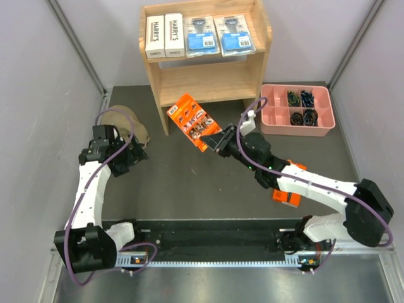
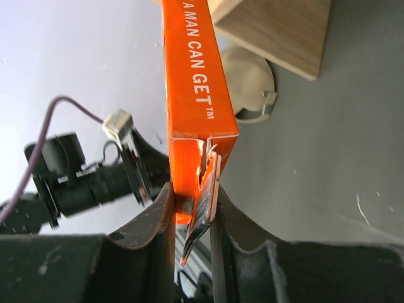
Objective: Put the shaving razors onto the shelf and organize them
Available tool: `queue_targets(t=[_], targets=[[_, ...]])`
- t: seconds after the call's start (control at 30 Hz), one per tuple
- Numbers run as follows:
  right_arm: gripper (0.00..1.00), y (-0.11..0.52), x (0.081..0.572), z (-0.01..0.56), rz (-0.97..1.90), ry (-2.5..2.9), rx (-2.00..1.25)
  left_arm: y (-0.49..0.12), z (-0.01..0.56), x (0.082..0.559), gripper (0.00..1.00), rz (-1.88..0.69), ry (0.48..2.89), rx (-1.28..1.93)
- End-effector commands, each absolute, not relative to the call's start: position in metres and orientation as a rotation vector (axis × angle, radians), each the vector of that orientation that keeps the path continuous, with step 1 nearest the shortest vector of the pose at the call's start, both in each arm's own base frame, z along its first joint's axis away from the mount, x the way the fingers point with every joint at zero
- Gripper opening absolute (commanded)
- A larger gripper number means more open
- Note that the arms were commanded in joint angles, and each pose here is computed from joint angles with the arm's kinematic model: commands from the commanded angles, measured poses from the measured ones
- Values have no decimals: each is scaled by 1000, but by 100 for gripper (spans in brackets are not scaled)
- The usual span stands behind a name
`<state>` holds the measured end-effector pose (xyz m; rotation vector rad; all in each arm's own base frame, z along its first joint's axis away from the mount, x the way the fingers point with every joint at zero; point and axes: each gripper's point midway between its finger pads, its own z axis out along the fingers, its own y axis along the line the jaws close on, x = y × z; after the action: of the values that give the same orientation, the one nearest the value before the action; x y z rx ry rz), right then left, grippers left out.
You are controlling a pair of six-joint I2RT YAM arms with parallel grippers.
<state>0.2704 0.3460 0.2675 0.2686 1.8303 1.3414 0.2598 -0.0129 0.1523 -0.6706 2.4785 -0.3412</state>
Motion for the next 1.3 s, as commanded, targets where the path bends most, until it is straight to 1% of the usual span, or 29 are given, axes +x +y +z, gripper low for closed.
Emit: queue_targets(t=[0.0, 0.13, 0.3, 0.57, 0.63, 0.67, 0.7, 0.93, 1.07, 1.1, 1.2, 1.23, 1.27], targets=[[2, 357, 296, 326, 1479, 1630, 307, -15, 162, 267, 99, -374, 2419, -613], [0, 360, 320, 331, 1510, 1573, 425, -17, 163, 268, 99, -391, 2414, -606], [0, 368, 343, 342, 1486, 1552, 489, -23, 165, 268, 99, -431, 2413, -590], [0, 360, 372, 345, 1379, 1503, 625, -23, 161, 265, 99, -427, 2408, -591], [0, 359, 379, 353, 1365, 1480, 647, -24, 160, 264, 99, -429, 2410, -589], [0, 363, 385, 346, 1350, 1495, 649, -23, 160, 264, 99, -431, 2407, -589], [0, 365, 387, 355, 1360, 1478, 652, -24, 160, 264, 99, -434, 2407, -588], [0, 392, 416, 350, 1370, 1483, 682, -25, 162, 263, 99, -441, 2396, -579], [0, 402, 431, 348, 1389, 1462, 744, -26, 158, 261, 99, -447, 2394, -582], [0, 405, 437, 340, 1382, 1467, 764, -28, 156, 260, 99, -456, 2400, -582], [0, 412, 446, 351, 1386, 1448, 771, -29, 154, 258, 99, -462, 2399, -579], [0, 418, 451, 340, 1366, 1477, 773, -29, 155, 258, 99, -462, 2397, -578], [0, 420, 455, 350, 1378, 1459, 772, -29, 155, 257, 99, -463, 2396, -579]])
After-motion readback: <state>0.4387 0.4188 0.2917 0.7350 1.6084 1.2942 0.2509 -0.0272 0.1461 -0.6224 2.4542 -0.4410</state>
